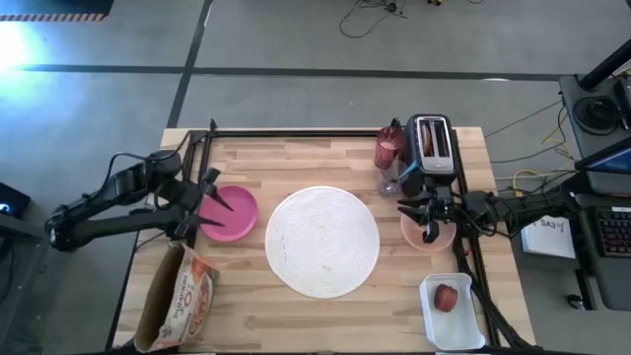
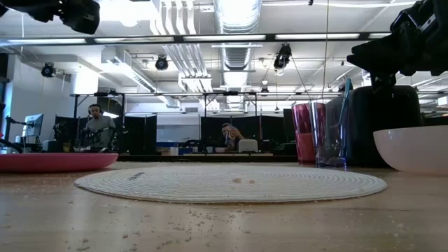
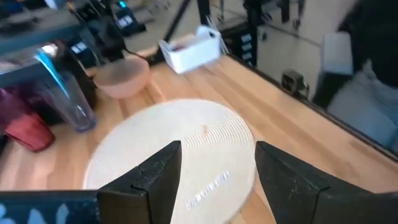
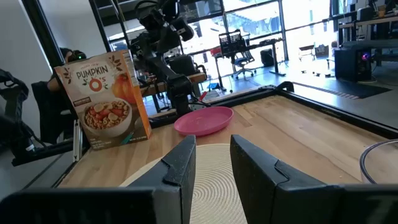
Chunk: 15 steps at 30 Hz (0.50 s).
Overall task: Arrange a breakfast setting
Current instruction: Move the cereal box to the top center of the table
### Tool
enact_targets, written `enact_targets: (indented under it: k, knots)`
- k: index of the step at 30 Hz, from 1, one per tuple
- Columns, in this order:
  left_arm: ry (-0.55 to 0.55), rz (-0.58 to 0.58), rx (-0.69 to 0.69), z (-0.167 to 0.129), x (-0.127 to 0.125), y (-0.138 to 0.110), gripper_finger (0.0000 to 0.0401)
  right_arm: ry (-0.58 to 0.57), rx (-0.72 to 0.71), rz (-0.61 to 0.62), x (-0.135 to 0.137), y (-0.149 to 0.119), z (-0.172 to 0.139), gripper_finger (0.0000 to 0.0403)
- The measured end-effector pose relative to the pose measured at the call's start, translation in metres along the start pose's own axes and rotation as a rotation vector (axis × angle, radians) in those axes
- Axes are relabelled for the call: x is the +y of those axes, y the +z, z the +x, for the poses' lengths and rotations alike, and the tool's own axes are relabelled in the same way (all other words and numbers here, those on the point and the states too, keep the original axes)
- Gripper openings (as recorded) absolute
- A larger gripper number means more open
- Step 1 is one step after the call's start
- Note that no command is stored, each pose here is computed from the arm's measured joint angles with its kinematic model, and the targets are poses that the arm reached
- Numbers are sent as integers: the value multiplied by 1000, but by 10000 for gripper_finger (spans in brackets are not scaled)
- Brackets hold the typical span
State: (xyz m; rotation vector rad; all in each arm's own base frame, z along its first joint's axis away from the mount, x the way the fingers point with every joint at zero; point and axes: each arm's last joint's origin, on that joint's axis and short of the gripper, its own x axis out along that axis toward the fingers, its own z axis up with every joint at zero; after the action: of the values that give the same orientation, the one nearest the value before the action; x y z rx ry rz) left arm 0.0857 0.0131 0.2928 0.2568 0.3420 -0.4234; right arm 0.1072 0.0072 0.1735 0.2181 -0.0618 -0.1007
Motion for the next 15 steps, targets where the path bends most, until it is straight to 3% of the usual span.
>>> enact_targets:
  k: [15]
  knots:
    - [-271, 207, 302, 4, 13, 13, 190, -1, 0, 0, 0, 0, 0, 91]
